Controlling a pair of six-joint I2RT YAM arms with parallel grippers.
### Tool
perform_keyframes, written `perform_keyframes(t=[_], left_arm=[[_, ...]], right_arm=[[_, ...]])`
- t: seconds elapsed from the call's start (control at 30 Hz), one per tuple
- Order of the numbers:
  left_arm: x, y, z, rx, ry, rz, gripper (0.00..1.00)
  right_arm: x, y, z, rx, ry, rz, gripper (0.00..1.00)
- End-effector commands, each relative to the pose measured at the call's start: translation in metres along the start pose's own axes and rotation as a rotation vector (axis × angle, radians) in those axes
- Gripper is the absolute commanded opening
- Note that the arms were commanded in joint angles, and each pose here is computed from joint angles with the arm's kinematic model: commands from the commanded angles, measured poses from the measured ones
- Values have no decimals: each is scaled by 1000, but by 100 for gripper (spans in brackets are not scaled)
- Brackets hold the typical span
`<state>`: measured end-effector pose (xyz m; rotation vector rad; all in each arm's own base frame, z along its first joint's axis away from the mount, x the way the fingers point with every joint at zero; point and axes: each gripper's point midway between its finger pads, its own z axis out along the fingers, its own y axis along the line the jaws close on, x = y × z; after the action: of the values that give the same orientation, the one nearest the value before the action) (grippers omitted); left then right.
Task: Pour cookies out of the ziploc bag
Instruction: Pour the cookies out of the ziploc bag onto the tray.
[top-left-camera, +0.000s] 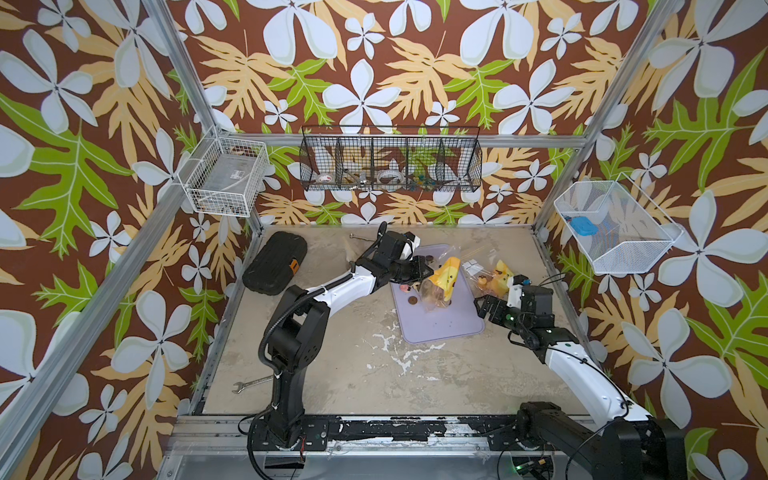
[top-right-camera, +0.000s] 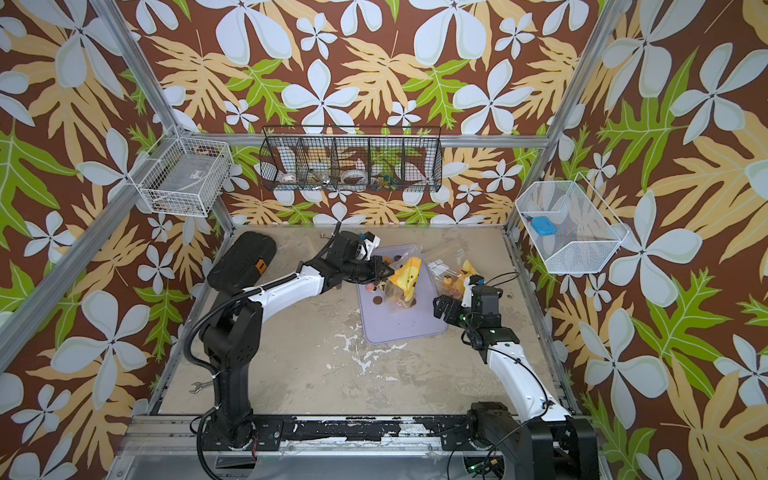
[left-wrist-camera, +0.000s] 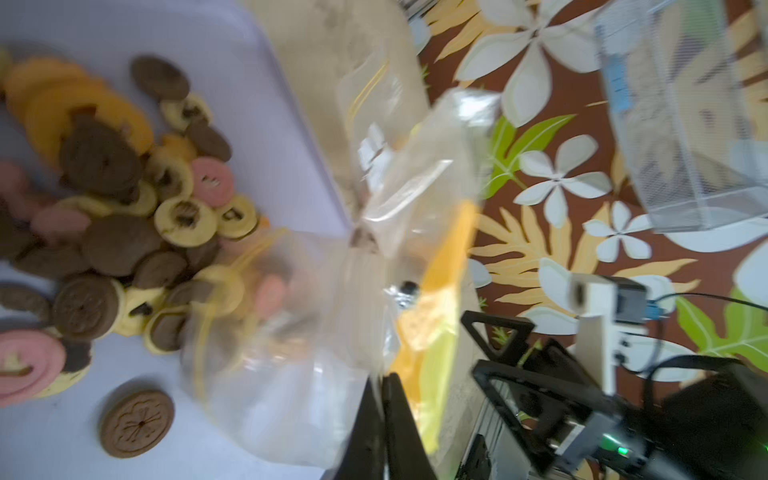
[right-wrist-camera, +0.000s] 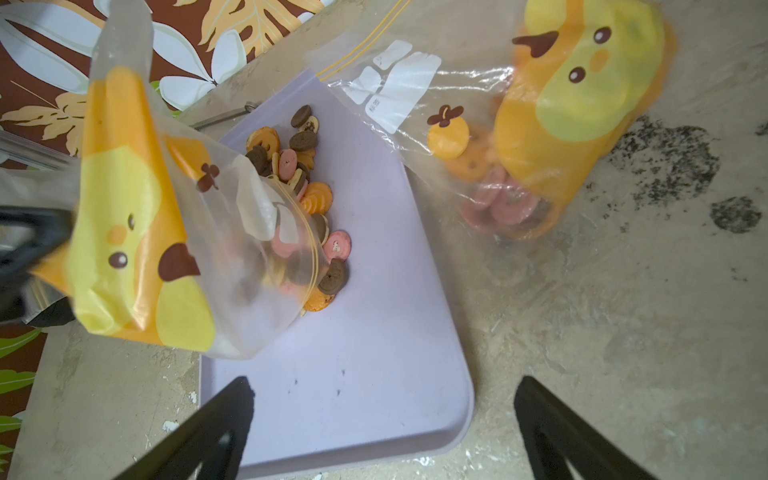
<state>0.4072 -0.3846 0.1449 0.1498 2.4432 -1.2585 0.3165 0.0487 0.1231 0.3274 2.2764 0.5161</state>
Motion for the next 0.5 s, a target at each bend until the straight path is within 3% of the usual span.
perform_keyframes(t=[0.0, 0.1, 0.3, 0.4, 0.47], left_arm=[[3, 7, 6, 0, 9, 1, 0], [-11, -18, -8, 40, -28, 24, 0], [-43, -93, -69, 144, -147, 92, 0], [-47, -99, -82, 127, -180, 115, 0], [-40, -82, -72, 95, -162, 108, 0]], right_arm=[[-2, 3, -1, -14, -7, -8, 100], [-4, 4, -3, -14, -11, -16, 100], [-5, 5, -1, -19, -8, -11, 100], [-4, 5, 0, -22, -8, -5, 100], [-4, 5, 0, -24, -6, -3, 100]])
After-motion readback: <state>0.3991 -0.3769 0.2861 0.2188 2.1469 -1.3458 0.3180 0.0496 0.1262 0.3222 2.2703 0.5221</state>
